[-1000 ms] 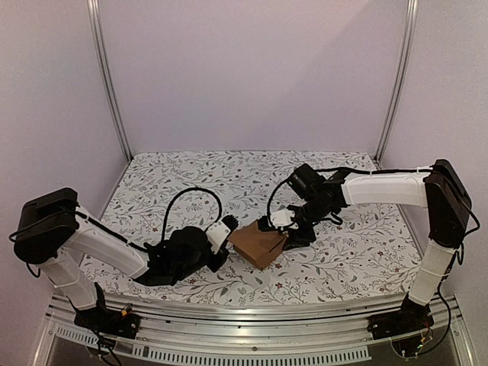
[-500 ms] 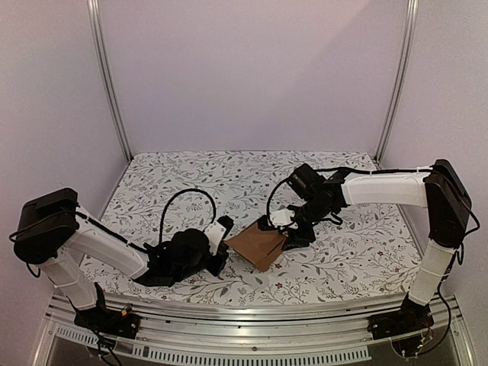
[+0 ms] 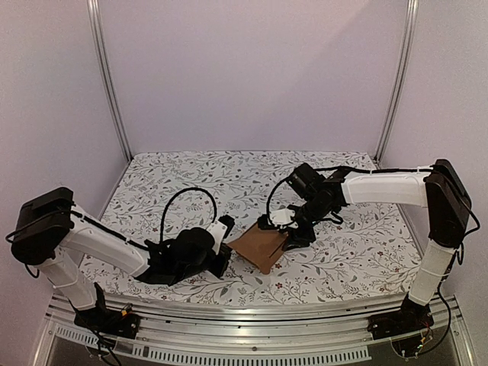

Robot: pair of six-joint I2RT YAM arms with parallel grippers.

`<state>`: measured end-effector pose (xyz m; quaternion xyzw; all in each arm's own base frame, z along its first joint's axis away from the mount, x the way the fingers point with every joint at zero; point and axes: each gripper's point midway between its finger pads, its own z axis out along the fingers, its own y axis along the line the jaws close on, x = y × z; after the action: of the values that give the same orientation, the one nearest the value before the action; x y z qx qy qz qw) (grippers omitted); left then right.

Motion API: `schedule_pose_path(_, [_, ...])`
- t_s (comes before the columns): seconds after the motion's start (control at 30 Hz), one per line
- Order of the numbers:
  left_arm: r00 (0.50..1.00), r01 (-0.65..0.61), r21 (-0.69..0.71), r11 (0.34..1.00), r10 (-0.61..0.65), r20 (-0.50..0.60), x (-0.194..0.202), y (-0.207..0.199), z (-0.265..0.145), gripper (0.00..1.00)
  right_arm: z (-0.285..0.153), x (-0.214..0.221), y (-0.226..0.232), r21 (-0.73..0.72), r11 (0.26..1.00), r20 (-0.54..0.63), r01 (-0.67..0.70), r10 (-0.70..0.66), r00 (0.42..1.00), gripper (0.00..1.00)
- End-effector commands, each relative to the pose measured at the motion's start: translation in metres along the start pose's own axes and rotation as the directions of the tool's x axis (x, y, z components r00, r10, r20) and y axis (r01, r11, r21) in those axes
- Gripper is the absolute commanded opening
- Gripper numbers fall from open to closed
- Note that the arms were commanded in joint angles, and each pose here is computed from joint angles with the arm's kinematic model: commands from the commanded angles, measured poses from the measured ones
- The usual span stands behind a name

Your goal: Fold the paper box

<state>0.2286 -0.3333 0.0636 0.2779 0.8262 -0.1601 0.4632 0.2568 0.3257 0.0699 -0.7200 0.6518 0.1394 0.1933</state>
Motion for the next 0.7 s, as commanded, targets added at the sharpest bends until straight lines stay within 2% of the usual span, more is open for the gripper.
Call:
schedule_pose_path(0.0, [0.999,0.015,0.062,0.998,-0.012,-0.049,0.007,-0.019,-0.001,0.06,0.012,0.006,0.017,-0.087,0.996,-0.027,-0.032,0.030,0.999,0.58])
schedule_pose_path(0.3, [0.998,0.041,0.049,0.998,-0.038,-0.054,0.031,-0.023,0.015,0.08,0.010,0.003,0.029,-0.111,0.994,-0.023,-0.009,0.007,1.000,0.59])
schedule_pose_path(0.67, [0.999,0.040,0.054,0.998,-0.040,0.004,0.032,-0.025,0.012,0.10,0.003,-0.018,0.053,-0.069,0.976,-0.039,0.204,-0.207,0.978,0.64])
